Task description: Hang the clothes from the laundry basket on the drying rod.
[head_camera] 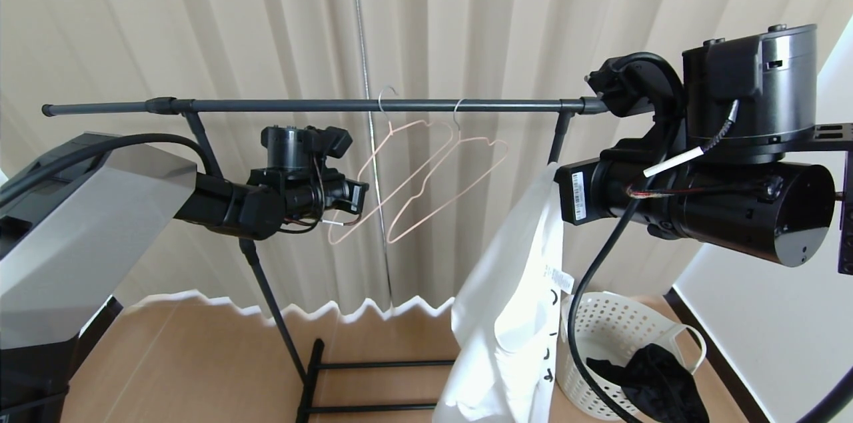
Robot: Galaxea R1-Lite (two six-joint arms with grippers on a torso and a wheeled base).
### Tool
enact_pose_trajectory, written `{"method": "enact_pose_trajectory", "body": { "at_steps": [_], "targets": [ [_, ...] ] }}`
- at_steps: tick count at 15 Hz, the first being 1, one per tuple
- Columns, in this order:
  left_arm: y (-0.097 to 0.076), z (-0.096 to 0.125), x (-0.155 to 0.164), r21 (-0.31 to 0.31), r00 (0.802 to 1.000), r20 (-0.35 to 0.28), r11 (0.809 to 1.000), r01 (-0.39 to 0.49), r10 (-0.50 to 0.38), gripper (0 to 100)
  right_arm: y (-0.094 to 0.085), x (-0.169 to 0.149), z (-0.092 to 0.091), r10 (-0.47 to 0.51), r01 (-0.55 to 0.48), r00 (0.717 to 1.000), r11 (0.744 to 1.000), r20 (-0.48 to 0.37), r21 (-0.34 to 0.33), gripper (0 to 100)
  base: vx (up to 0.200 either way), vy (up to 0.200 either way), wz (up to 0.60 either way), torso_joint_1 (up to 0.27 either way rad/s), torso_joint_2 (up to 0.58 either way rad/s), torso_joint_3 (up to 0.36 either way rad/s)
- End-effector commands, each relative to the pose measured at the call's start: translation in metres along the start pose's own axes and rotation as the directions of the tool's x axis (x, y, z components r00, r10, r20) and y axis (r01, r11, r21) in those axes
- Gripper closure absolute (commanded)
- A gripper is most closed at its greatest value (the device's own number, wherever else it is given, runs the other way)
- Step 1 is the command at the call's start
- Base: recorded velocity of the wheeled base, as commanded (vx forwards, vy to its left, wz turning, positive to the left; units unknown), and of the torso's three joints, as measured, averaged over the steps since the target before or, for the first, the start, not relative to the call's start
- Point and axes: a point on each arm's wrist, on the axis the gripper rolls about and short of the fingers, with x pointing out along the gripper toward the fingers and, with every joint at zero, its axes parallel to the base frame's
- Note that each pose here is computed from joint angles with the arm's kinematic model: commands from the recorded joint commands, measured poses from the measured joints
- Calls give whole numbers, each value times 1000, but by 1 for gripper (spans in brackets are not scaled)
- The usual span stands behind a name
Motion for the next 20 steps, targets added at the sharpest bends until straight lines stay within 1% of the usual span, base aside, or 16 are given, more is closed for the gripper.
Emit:
{"method": "enact_pose_trajectory", "body": {
  "at_steps": [1,2,4,6,13,14,15,17,18,20],
  "targets": [
    [0,3,-5,1,1000,6,1000,-2,2,100,0,0,0,1,-1,1000,1000,1,0,100,0,0,0,0,0,0],
    [-2,5,-9,3,1000,12,1000,2,-2,100,0,0,0,1,-1,1000,1000,1,0,100,0,0,0,0,0,0],
    [-2,8,-17,14,999,51,1000,-5,5,100,0,-1,0,2,-2,1000,1000,2,0,100,0,0,0,0,0,0],
    [-7,15,-28,25,996,93,1000,-4,2,100,0,-1,0,1,-1,1000,1000,2,2,100,0,0,0,0,0,0],
    [-13,21,-49,31,995,96,1000,-2,-1,100,-2,-5,2,2,-2,1000,1000,13,7,100,0,0,0,0,0,0],
    [-14,22,-53,47,995,99,999,-6,1,100,-1,-6,2,4,-4,1000,1000,13,6,100,0,0,0,0,0,0],
    [-14,19,-55,62,996,87,998,-8,3,100,-2,-6,3,3,-3,1000,1000,15,7,100,0,0,0,0,0,0],
    [-14,18,-56,70,997,82,998,-8,3,100,-1,-6,3,4,-4,1000,1000,15,5,100,0,0,0,0,0,0],
    [-17,14,-66,82,998,64,997,-6,1,100,-3,-9,2,3,-3,1000,1000,15,7,100,0,0,0,0,0,0],
    [-18,12,-77,91,998,55,996,-6,1,100,-5,-12,0,2,-2,1000,1000,13,7,100,0,0,0,0,0,0]
  ]
}}
